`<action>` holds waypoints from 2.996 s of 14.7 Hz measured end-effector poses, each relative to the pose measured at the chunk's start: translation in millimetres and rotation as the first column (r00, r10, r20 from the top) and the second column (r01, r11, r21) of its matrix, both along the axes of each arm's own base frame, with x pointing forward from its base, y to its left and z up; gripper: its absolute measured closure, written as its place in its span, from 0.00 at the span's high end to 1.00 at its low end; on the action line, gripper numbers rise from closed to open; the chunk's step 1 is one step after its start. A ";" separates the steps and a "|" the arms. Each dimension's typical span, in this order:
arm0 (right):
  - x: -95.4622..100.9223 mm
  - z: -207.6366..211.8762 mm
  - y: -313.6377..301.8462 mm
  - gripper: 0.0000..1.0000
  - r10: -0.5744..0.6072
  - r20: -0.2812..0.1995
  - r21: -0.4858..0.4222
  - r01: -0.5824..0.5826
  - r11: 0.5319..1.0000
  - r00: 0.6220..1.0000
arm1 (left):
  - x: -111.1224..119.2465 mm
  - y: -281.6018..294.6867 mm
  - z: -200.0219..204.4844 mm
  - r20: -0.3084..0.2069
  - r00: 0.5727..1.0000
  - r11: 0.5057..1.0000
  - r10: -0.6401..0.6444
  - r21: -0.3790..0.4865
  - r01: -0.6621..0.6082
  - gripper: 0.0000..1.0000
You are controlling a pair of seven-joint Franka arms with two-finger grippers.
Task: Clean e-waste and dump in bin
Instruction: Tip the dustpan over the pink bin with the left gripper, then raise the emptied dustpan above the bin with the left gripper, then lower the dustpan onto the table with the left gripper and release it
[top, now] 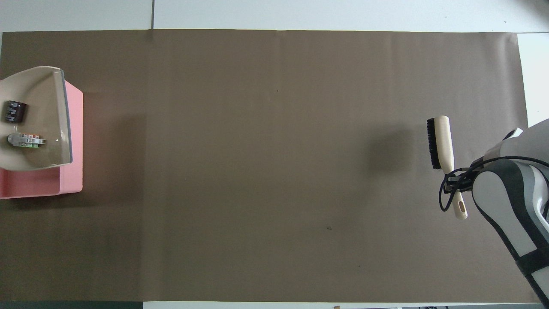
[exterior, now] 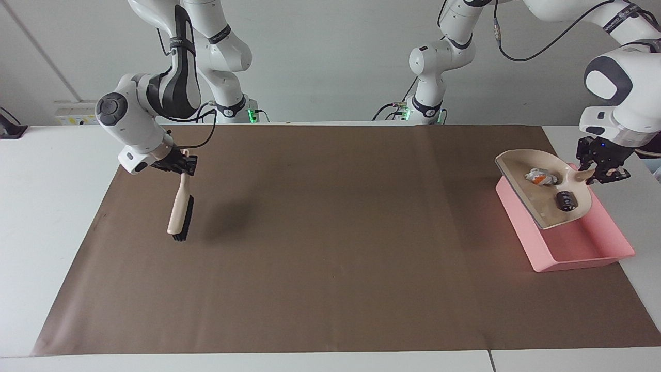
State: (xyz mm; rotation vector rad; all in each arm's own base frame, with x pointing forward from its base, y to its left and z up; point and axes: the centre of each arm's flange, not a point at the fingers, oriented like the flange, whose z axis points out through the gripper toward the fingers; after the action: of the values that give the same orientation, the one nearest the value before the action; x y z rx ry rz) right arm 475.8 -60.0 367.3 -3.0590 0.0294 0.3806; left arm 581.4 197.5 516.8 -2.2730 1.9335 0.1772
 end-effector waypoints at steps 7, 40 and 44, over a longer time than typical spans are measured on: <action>-10.3 -27.9 -6.1 0.26 0.056 0.044 -0.039 -0.054 0.998 0.997 | 1.0 49.4 5.8 -0.030 0.999 0.956 -0.025 0.292 0.033 0.32; 77.3 244.6 12.4 1.00 -0.184 0.243 -0.081 0.209 0.975 0.952 | 13.4 -88.2 39.8 0.062 0.998 0.822 0.002 0.568 -0.037 0.32; 75.5 248.7 27.9 1.00 -0.197 0.231 -0.083 0.221 0.972 0.953 | 12.7 -172.8 5.5 -0.019 0.998 0.892 -0.060 0.447 0.062 0.32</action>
State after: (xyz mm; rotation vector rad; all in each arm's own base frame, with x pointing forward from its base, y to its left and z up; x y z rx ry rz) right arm 551.4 -32.2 616.0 -3.1400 0.3727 0.0243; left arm 594.1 24.7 522.3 -1.9061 1.7369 0.5588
